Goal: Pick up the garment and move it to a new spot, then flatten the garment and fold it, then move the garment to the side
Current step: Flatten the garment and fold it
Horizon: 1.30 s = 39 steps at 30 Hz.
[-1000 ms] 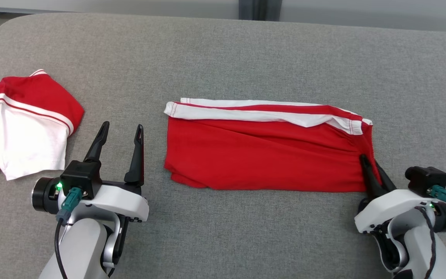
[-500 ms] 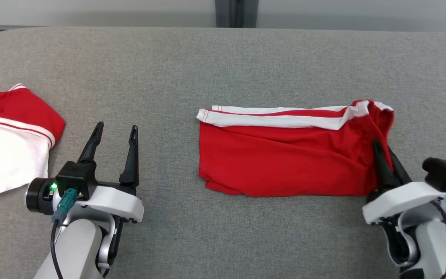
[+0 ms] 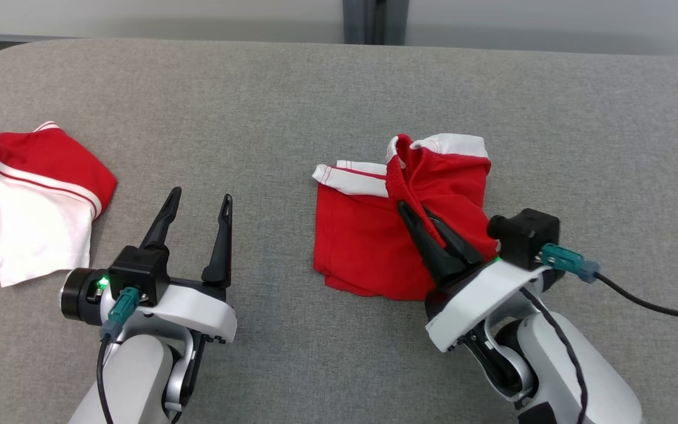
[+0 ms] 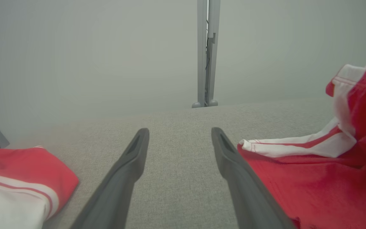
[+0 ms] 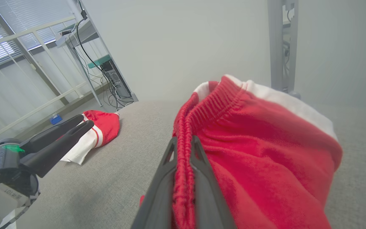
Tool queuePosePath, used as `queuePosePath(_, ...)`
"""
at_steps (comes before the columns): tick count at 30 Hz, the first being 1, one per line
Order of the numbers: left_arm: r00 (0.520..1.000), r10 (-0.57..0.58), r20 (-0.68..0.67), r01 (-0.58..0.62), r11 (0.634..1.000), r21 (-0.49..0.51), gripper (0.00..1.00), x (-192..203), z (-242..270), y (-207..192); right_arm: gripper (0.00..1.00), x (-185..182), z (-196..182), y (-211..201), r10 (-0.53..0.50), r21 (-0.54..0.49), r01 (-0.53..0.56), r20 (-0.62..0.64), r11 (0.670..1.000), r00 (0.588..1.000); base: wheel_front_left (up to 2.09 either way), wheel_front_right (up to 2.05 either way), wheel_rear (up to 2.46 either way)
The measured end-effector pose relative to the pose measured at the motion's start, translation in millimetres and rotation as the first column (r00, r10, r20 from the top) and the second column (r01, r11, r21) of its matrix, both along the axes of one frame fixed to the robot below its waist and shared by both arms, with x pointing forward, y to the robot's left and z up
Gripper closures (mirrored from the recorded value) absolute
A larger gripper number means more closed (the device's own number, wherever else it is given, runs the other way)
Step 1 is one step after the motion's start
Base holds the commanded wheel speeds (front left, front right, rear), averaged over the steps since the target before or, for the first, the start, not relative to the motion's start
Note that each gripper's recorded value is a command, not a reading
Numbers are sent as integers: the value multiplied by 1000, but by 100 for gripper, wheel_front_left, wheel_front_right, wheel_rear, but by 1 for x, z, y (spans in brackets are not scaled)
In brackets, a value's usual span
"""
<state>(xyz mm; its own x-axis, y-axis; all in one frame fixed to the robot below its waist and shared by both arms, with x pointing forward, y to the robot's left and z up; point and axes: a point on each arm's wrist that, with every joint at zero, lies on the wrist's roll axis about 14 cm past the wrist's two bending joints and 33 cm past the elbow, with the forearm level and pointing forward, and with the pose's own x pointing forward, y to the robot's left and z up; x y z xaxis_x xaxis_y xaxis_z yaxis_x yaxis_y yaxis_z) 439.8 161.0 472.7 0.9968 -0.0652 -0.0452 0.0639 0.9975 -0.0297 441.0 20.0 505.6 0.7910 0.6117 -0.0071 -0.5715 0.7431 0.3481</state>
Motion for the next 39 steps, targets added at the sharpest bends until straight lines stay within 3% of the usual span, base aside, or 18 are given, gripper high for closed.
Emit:
queuePosePath(12, 999, 27, -46, -27, 1000, -5, 0, -7, -14, 8, 100, -6, -57, 63, 191, -27, -197, -148, 980, 970, 0, 0, 0)
queuePosePath(14, 998, 24, -50, -24, 1000, -8, 0, -7, -16, 7, 51, -7, -61, 66, 197, -10, -201, -167, 979, 966, 0, 0, 0)
queuePosePath(15, 998, 22, -51, -22, 1000, -9, 0, -7, -16, 6, 0, -8, -62, 67, 201, -6, -205, -172, 979, 964, 0, 0, 0)
queuePosePath(24, 999, 4, -42, -5, 1000, -11, 0, -1, -15, 1, 0, -26, -58, 86, 281, 43, -277, -168, 960, 945, 0, 0, 0)
queuePosePath(28, 999, 10, -31, -10, 1000, -6, 0, 1, -12, 3, 0, -20, -44, 84, 261, 56, -257, -107, 965, 959, 0, 0, 0)
queuePosePath(34, 999, 46, -8, -46, 999, -7, 0, 3, -3, 13, 0, 19, -7, 42, 79, 106, -79, 4, 991, 997, 0, 0, 0)
queuePosePath(39, 998, 63, 5, -63, 998, -9, 0, 1, 1, 18, 0, 37, 3, -28, -151, 71, 145, 88, 987, 985, 0, 0, 0)
